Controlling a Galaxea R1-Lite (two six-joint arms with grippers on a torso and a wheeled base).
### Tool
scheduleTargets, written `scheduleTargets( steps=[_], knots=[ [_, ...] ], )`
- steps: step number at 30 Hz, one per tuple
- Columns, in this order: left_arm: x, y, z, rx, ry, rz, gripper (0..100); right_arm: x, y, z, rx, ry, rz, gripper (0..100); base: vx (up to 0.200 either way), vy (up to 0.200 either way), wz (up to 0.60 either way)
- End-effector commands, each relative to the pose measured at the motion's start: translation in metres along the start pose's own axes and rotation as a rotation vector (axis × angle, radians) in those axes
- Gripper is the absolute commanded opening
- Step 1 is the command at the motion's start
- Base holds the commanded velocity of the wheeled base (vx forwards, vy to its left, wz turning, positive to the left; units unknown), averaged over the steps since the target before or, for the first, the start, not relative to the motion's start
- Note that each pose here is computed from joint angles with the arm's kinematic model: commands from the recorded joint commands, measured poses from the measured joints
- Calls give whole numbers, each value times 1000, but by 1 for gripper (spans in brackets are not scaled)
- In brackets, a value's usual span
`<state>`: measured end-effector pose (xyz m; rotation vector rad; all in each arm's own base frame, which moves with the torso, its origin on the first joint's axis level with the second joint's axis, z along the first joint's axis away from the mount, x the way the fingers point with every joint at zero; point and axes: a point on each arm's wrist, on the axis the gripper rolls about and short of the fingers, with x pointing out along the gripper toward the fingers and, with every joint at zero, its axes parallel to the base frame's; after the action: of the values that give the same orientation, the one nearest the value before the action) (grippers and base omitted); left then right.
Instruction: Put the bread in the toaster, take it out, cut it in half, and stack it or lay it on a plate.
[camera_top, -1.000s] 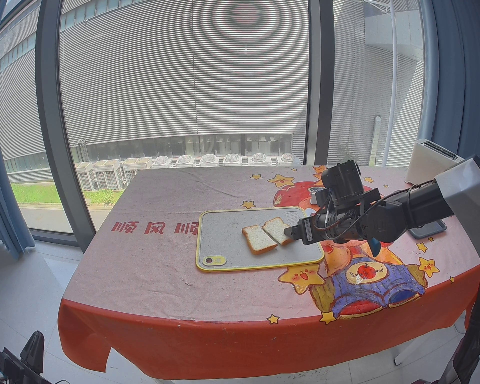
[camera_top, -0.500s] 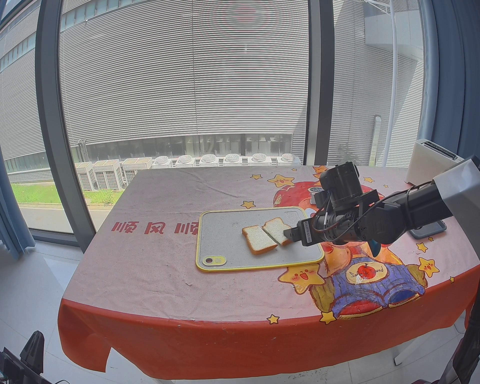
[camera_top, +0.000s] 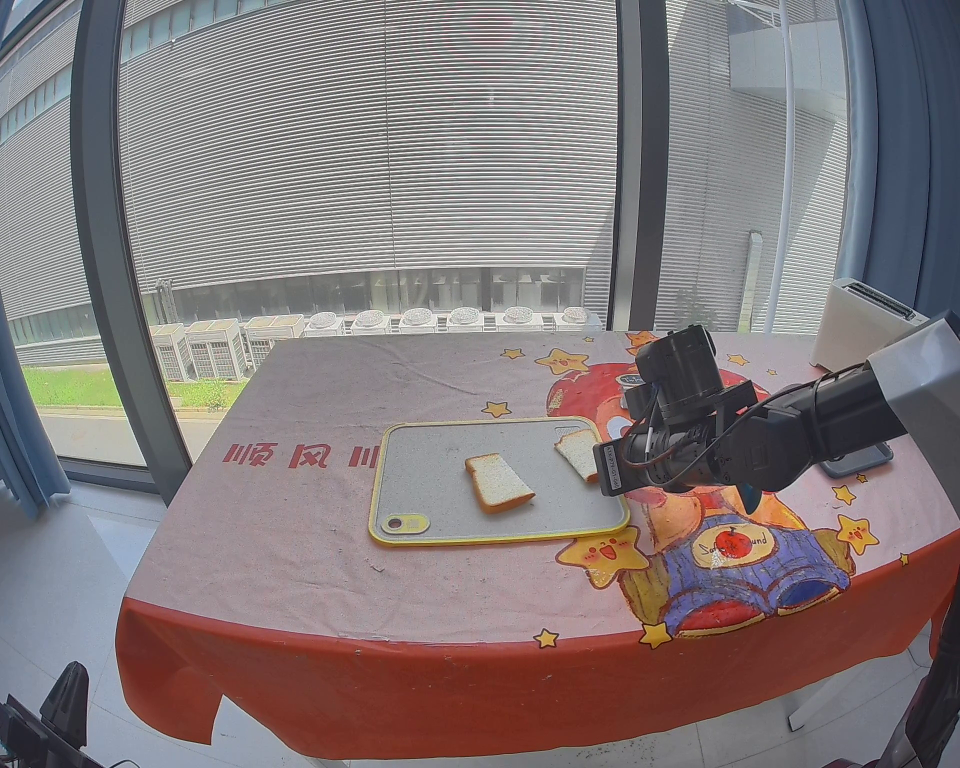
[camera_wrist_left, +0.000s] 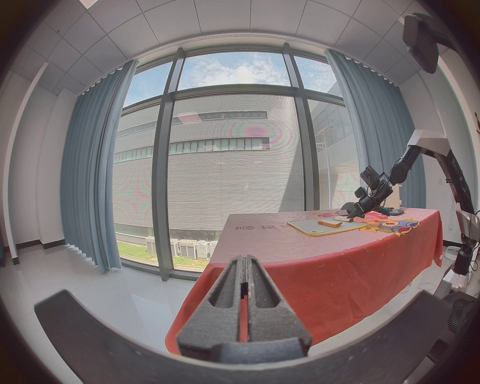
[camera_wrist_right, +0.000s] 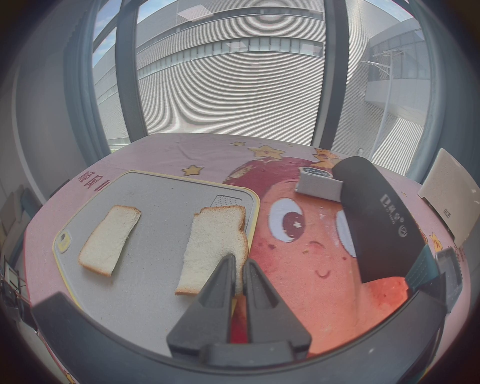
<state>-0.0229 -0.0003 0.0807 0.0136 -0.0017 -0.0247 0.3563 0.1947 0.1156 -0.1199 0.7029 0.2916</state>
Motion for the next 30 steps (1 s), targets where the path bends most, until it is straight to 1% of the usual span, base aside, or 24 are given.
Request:
scheduleTargets(
  steps=[1, 7, 11, 18, 20, 28, 30],
  knots=[
    [0, 0, -5, 0, 1, 0, 0, -3, 3, 1, -3, -8, 8, 0, 0, 0, 0],
    [0, 0, -5, 0, 1, 0, 0, -4, 3, -2, -4, -3, 8, 0, 0, 0, 0],
    [0, 0, -5, 0, 1, 0, 0, -10, 2, -1, -2, -12, 9, 0, 0, 0, 0],
    [0, 0, -5, 0, 1, 0, 0, -29, 0, 6, 2, -44, 15, 0, 0, 0, 0],
    [0, 0, -5, 0, 1, 0, 0, -35, 3, 6, -3, -50, 24, 0, 0, 0, 0],
    [0, 0, -5, 0, 1, -1, 0, -56, 2, 0, -2, -54, 30, 0, 0, 0, 0],
    [0, 0, -5, 0, 1, 0, 0, -69, 4, -3, -5, -63, 41, 0, 0, 0, 0]
  ],
)
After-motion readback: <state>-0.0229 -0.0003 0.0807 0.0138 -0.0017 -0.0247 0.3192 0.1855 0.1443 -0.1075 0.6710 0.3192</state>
